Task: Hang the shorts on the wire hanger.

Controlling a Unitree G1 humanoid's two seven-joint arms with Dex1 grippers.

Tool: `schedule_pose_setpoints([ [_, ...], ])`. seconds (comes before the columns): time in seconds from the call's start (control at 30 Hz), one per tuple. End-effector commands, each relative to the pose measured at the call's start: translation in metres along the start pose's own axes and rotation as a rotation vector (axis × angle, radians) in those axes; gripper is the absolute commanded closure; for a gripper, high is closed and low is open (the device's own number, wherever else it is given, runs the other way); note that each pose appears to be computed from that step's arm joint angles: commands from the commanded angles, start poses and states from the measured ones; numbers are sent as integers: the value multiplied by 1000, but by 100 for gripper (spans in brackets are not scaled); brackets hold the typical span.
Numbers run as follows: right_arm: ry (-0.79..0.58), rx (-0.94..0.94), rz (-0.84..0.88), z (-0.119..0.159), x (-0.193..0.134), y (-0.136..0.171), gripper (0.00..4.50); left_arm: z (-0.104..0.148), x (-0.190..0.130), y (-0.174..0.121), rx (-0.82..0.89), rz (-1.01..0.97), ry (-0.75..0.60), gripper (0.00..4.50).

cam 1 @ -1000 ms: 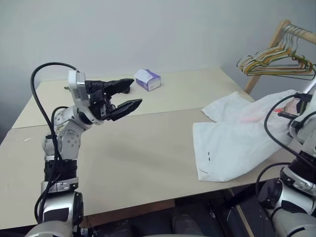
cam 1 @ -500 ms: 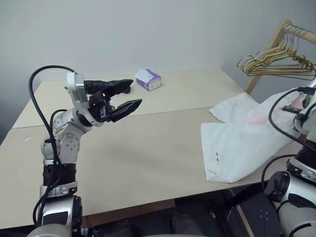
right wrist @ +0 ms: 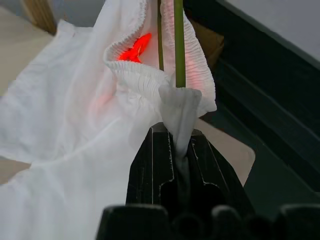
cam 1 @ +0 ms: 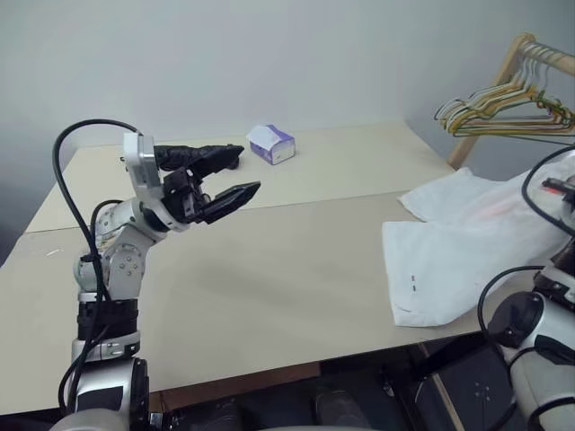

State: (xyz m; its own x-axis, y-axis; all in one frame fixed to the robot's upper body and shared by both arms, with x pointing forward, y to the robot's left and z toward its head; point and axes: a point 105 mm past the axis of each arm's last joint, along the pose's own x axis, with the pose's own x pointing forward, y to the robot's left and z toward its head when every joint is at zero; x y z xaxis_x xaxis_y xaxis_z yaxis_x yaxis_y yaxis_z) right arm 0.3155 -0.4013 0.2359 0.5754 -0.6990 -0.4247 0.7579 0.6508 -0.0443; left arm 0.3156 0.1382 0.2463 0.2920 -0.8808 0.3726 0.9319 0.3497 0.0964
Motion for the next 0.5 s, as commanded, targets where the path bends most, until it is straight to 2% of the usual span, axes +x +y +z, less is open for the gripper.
schedule_pose_setpoints([
  [0.03, -139, 164, -99, 41, -9, -22, 449, 10, 6, -2, 33, -34, -17, 0],
  [0.23, -170, 312, -159, 54, -7, -33, 449, 10, 6, -4, 29, -35, -26, 0],
  [0.5, -52, 510, -194, 40, 11, -52, 449, 10, 7, -5, 27, -42, -40, 0],
])
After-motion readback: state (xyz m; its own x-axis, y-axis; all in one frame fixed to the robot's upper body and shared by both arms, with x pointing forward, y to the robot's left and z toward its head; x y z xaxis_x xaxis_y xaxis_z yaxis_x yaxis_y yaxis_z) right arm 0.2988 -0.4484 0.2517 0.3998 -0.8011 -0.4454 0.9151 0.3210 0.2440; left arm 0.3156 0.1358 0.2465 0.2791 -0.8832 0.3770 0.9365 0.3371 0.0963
